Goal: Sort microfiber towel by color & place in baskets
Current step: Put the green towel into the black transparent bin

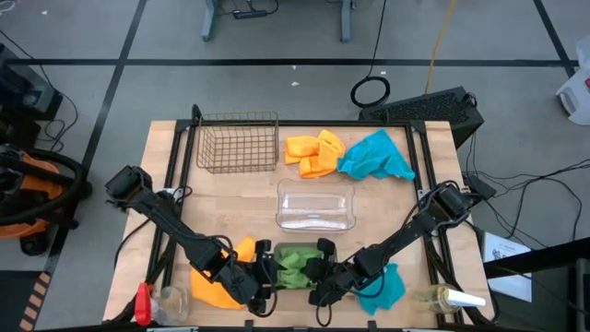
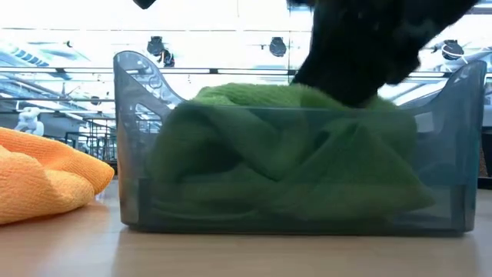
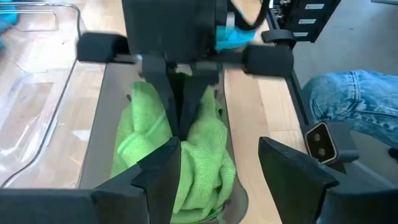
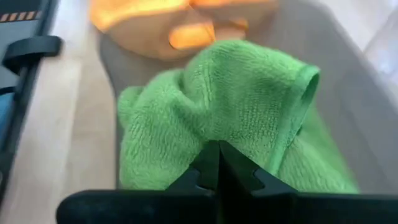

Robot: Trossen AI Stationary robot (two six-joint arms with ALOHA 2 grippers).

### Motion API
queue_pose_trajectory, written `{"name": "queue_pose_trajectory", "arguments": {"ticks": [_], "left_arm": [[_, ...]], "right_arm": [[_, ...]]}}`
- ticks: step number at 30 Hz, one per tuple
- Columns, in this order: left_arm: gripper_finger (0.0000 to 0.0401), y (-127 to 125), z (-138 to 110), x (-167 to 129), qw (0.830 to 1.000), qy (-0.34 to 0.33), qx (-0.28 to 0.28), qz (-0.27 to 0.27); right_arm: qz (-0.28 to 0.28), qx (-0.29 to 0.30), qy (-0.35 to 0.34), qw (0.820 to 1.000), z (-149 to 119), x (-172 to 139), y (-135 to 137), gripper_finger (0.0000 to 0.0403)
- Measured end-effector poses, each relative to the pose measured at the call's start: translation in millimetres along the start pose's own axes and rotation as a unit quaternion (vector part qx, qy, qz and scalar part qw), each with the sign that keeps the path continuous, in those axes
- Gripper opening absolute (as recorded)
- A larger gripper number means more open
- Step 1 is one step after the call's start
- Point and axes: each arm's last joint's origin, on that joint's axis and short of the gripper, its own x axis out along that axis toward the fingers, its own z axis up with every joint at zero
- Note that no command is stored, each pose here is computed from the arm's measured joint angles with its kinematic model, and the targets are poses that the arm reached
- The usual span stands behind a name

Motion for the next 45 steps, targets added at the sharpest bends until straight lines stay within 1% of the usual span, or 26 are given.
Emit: {"name": "queue_pose_trajectory", "arguments": {"ticks": [5, 7, 9, 12, 15, 17, 19, 21, 23, 24, 27, 31, 34, 39, 42, 43, 45], "left_arm": [[0.0221, -9, -4, -4, 1.0, 0.0, 0.008, -0.01], [0.0221, -12, -6, -6, 1.0, 0.0, 0.002, -0.007], [0.0221, -13, -8, -8, 1.0, 0.0, 0.005, 0.008], [0.0221, -13, -12, -13, 0.999, 0.005, 0.022, 0.036], [0.0221, -7, -13, -21, 0.997, 0.013, 0.032, 0.071], [0.0221, -1, -12, -30, 0.994, 0.017, 0.029, 0.101], [0.0221, 6, -11, -40, 0.992, 0.022, 0.026, 0.122], [0.0221, 12, -12, -49, 0.989, 0.031, 0.03, 0.139], [0.0221, 17, -12, -56, 0.987, 0.042, 0.032, 0.151], [0.0221, 19, -13, -59, 0.986, 0.046, 0.032, 0.157], [0.0221, 24, -16, -62, 0.982, 0.06, 0.033, 0.177], [0.0221, 26, -18, -64, 0.979, 0.068, 0.029, 0.19], [0.0221, 26, -18, -64, 0.979, 0.067, 0.029, 0.192], [0.0221, 27, -18, -64, 0.977, 0.059, 0.032, 0.203], [0.0221, 27, -18, -64, 0.977, 0.057, 0.031, 0.204], [0.0221, 27, -18, -64, 0.977, 0.057, 0.031, 0.205], [0.0221, 27, -18, -64, 0.977, 0.057, 0.032, 0.205]], "right_arm": [[0.011, -0.069, -0.014, 0.997, 13, -20, 0, 0.0], [0.027, -0.101, -0.02, 0.994, 21, -28, -1, 0.0], [0.049, -0.149, -0.025, 0.987, 29, -34, -3, 0.0], [0.068, -0.25, -0.034, 0.965, 40, -39, -10, 0.0], [0.066, -0.329, -0.051, 0.941, 52, -41, -20, 0.0], [0.057, -0.367, -0.06, 0.927, 60, -37, -29, 0.0], [0.078, -0.402, -0.058, 0.911, 64, -31, -38, 0.0], [0.102, -0.42, -0.062, 0.9, 68, -25, -45, 0.0], [0.104, -0.444, -0.06, 0.888, 69, -18, -51, 0.0], [0.102, -0.461, -0.056, 0.879, 68, -14, -53, 0.0], [0.112, -0.521, -0.056, 0.844, 67, -7, -58, 0.0], [0.118, -0.557, -0.085, 0.818, 71, -6, -57, 0.0], [0.116, -0.591, -0.096, 0.793, 69, -1, -54, 0.0], [0.114, -0.609, -0.118, 0.776, 59, 20, -47, 0.0], [0.113, -0.634, -0.106, 0.757, 46, 32, -42, 0.0], [0.114, -0.639, -0.103, 0.754, 43, 35, -41, 0.0], [0.116, -0.64, -0.1, 0.753, 39, 38, -40, 0.0]]}}
